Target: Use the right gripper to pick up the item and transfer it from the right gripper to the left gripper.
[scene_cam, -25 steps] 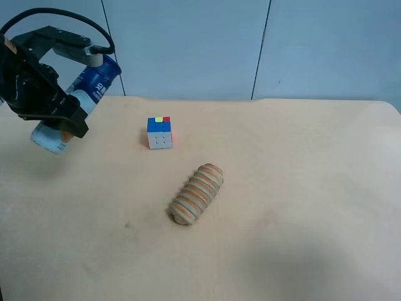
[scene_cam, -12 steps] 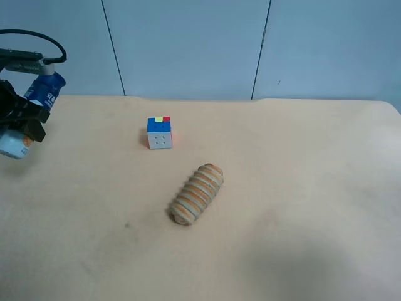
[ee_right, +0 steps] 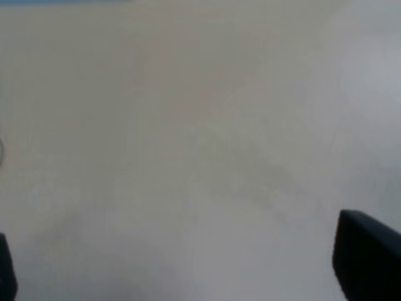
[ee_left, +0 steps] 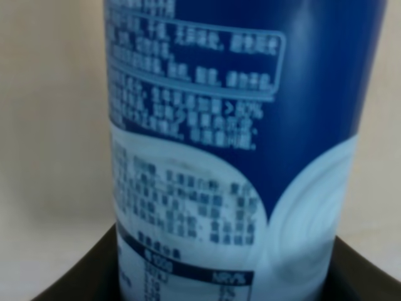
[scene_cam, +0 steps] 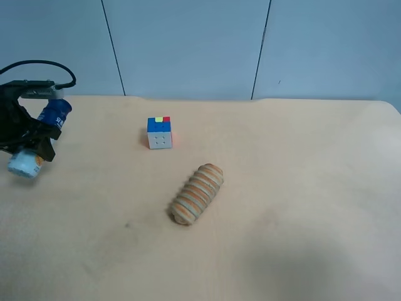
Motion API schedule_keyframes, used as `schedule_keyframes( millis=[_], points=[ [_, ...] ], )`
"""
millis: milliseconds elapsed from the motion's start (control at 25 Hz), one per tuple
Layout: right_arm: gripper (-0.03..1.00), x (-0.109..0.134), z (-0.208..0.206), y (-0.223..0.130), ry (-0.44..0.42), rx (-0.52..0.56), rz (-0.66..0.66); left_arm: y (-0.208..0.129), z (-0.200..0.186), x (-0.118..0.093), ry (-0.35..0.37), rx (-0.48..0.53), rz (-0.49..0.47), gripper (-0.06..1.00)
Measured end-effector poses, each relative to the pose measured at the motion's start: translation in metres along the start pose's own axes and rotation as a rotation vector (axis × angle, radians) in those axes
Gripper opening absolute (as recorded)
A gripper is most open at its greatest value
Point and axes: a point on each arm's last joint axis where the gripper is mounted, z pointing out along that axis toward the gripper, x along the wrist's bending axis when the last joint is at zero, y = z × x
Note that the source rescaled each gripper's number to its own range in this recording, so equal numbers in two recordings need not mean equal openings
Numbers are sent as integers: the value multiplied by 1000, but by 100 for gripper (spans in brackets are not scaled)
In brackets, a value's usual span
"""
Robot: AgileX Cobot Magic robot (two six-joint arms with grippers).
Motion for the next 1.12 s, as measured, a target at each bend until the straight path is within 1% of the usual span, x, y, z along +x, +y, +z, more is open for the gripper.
schedule_keyframes(
  millis=[280, 440, 640, 840, 880, 920, 960, 1000, 1040, 1080, 1120],
  points=[
    [100, 0, 0, 0, 0, 0, 0, -2, 13, -6, -63, 51, -59, 0],
    [100, 0, 0, 0, 0, 0, 0, -4, 22, -9, -102, 77, -66, 0],
    [100, 0, 0, 0, 0, 0, 0, -4, 26, -9, -109, 88, -59, 0],
    [100, 0, 0, 0, 0, 0, 0, -3, 26, -9, -106, 76, -49, 1],
    [100, 0, 0, 0, 0, 0, 0, -3, 26, -9, -106, 76, -41, 10],
    [100, 0, 0, 0, 0, 0, 0, -3, 26, -9, -107, 73, -41, 28],
    [100, 0, 0, 0, 0, 0, 0, -3, 26, -9, -107, 66, -43, 55],
    [100, 0, 0, 0, 0, 0, 0, -2, 26, -9, -105, 59, -45, 72],
    [100, 0, 0, 0, 0, 0, 0, -1, 26, -8, -104, 53, -47, 85],
    [100, 0, 0, 0, 0, 0, 0, -1, 26, -8, -102, 49, -49, 92],
    [100, 0, 0, 0, 0, 0, 0, -1, 26, -8, -102, 45, -51, 95]
  ],
)
